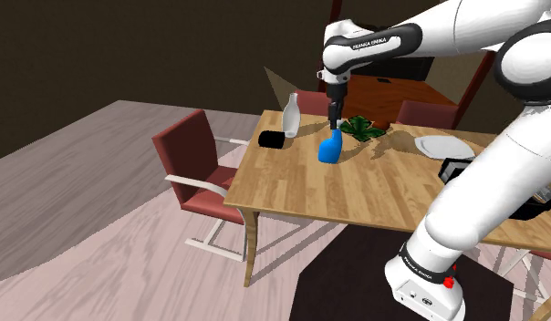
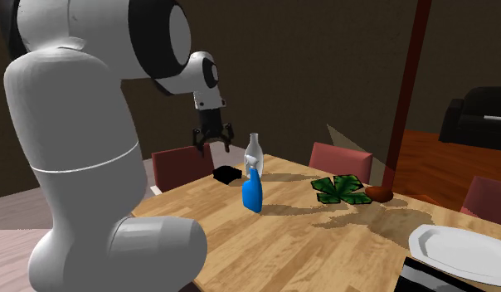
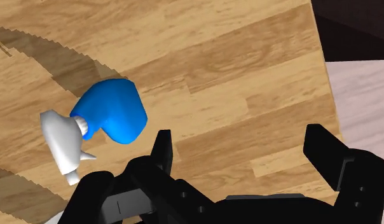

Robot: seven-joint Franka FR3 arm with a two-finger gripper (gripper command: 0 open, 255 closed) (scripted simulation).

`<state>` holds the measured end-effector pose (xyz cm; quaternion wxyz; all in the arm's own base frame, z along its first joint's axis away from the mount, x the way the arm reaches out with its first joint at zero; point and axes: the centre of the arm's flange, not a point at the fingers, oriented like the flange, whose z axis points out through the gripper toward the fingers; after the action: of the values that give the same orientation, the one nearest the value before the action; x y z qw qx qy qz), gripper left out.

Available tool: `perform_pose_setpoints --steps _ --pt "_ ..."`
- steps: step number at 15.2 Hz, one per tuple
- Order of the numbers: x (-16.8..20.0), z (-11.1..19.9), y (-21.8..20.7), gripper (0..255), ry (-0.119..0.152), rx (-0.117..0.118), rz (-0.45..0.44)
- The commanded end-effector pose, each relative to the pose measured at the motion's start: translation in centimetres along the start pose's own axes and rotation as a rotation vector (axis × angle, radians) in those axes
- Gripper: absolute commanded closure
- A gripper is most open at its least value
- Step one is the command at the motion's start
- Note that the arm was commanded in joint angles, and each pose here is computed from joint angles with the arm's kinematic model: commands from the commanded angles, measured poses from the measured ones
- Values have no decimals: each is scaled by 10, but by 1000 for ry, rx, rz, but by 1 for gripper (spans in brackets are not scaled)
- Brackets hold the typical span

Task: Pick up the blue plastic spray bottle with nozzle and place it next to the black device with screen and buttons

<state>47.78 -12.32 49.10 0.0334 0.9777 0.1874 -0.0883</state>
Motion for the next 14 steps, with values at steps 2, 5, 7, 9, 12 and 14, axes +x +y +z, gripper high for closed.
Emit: perform_pose_setpoints --steps 2,5,7,9,12,14 --pt "23 25 26 0 -53 -12 -56" --pt "45 50 51 0 -104 -24 -109" --pt "60 67 68 0 -137 -32 -145" --pt "75 85 84 0 -171 -40 -180" --pt "98 111 107 0 -222 -52 -234" --pt "113 130 122 0 -256 -60 -269"
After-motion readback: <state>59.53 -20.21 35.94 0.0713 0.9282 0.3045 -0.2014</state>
